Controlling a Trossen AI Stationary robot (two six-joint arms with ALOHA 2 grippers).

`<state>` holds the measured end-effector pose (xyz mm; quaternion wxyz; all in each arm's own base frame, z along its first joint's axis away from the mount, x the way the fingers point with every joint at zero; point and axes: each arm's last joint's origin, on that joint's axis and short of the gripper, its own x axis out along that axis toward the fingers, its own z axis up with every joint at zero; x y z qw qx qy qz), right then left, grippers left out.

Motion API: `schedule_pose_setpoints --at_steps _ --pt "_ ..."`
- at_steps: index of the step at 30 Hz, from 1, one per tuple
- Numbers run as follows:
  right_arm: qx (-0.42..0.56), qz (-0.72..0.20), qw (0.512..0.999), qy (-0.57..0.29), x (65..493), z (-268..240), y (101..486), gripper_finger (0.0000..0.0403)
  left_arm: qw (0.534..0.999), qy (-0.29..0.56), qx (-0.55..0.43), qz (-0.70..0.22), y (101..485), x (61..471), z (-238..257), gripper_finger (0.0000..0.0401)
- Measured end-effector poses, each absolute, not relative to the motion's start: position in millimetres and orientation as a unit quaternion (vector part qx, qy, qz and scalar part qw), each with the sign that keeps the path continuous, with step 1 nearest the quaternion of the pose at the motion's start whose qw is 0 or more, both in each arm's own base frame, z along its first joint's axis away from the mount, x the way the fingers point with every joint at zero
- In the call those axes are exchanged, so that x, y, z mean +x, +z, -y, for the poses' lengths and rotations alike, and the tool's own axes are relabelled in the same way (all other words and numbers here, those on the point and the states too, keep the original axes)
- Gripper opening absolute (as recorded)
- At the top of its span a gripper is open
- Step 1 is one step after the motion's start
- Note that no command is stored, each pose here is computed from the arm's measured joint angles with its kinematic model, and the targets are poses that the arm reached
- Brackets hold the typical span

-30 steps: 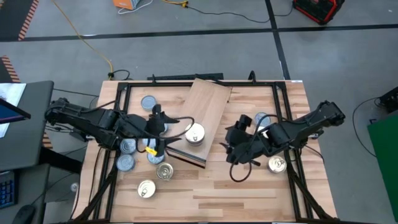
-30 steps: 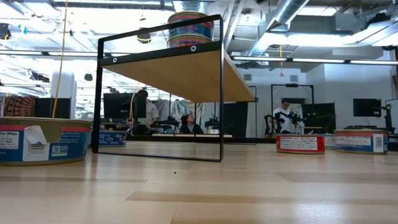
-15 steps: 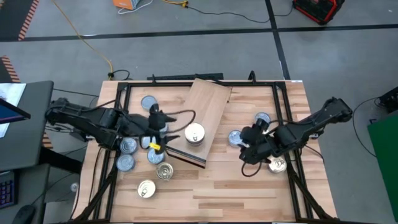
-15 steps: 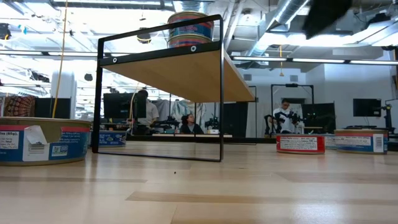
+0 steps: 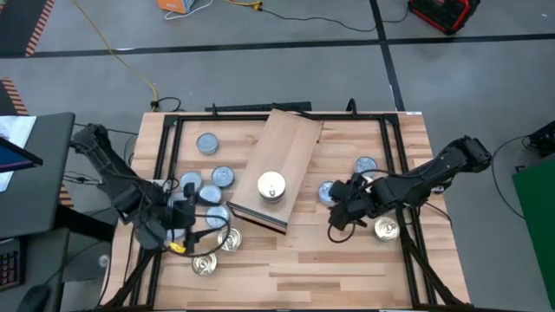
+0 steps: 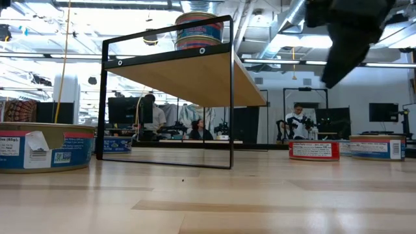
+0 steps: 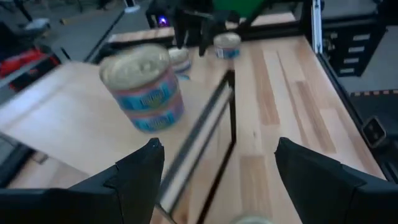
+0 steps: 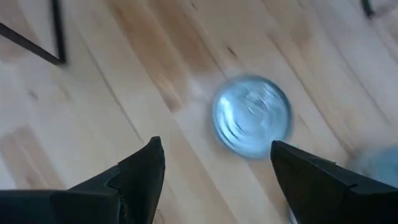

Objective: Stack canned seafood by type on shelf
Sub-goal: Put the red tuna can on the shelf

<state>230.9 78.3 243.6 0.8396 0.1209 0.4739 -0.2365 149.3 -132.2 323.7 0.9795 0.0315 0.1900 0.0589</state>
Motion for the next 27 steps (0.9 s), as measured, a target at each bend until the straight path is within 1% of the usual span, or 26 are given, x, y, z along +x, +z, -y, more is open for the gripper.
schedule_pose_setpoints --at_steps 3,5,10,14,17,19,22,27 --pt "0.109 -0.456 0.858 -0.209 241.4 -80.1 236.7 0.0309 0.976 0.051 0.016 -0.211 306.5 144.9 139.5 0.0297" --pt "0.082 -0.470 0.855 -0.205 244.4 -82.2 229.8 0.0303 0.974 0.044 0.011 -0.224 295.7 142.0 143.1 0.0297" --pt "0.043 -0.525 0.817 -0.237 255.3 -76.9 200.6 0.0293 0.972 0.042 -0.003 -0.233 281.0 134.9 150.2 0.0297" --pt "0.016 -0.557 0.785 -0.272 264.1 -70.4 175.3 0.0291 0.975 0.045 -0.006 -0.218 281.5 129.6 154.5 0.0297" --pt "0.007 -0.575 0.768 -0.282 266.3 -67.9 164.4 0.0291 0.976 0.043 -0.009 -0.215 281.5 126.9 156.2 0.0297" --pt "0.005 -0.579 0.764 -0.285 265.7 -67.5 163.2 0.0291 0.976 0.040 -0.015 -0.215 281.5 125.5 157.4 0.0297" --pt "0.006 -0.564 0.772 -0.294 264.3 -66.7 169.4 0.0291 0.976 0.038 -0.017 -0.215 281.4 124.7 158.0 0.0297" --pt "0.007 -0.548 0.767 -0.334 252.1 -61.1 184.4 0.0291 0.975 0.038 -0.015 -0.216 281.1 124.4 157.8 0.0297"
